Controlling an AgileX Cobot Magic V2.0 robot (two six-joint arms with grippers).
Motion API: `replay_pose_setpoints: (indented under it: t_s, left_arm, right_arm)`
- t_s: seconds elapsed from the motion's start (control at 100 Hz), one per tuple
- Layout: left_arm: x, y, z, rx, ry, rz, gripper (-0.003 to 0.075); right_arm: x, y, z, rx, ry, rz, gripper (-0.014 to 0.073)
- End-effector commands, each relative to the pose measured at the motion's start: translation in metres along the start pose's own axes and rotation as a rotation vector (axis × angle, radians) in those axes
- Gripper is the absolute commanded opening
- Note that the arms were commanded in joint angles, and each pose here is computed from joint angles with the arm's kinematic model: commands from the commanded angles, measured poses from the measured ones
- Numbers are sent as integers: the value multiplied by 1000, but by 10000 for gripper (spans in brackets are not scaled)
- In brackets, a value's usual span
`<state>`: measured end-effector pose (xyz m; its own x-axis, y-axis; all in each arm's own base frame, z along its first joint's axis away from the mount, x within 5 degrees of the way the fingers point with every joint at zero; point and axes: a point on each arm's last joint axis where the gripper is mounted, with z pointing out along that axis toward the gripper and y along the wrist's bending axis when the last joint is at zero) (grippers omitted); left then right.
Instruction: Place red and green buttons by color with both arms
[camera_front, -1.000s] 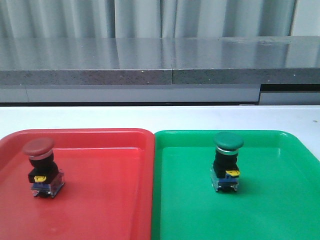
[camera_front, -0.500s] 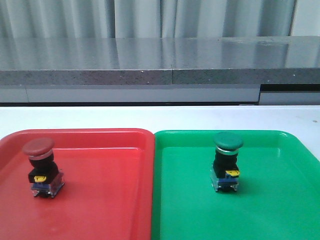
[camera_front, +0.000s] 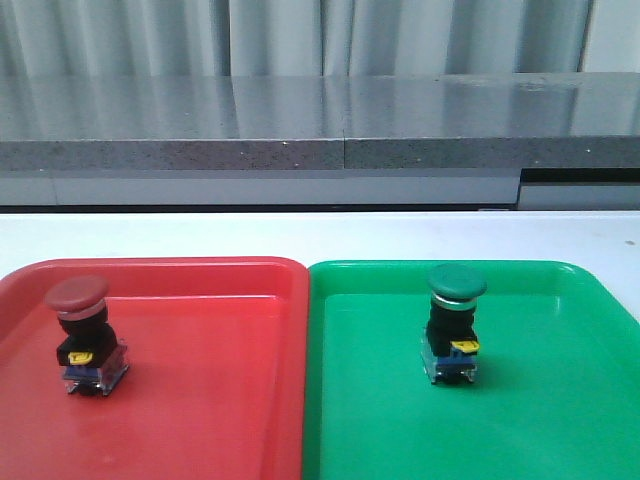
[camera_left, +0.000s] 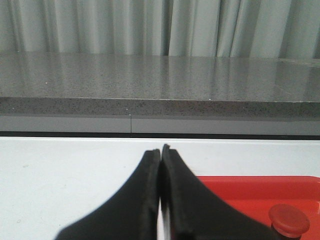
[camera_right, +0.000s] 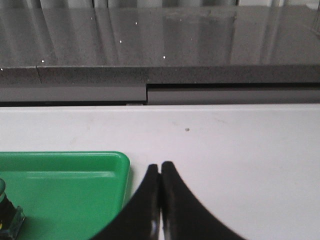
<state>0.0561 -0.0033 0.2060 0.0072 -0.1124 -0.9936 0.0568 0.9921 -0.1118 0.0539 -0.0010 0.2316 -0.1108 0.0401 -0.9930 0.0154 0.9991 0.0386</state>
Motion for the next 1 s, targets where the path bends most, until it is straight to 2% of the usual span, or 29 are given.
replay_pose_setpoints:
  t_s: [0.0,0.32,0.99]
  left_arm:
    - [-5,0,-2,1,-97,-16,-20]
    - [-5,0,-2,1,-97,-16,-20]
    - [-5,0,-2,1,-97,-16,-20]
  right_arm:
    - [-12,0,-6,0,-150,-25,-63]
    - [14,0,1,-16,-286,-23,-63]
    - [17,0,1,-13,-251,-23,-63]
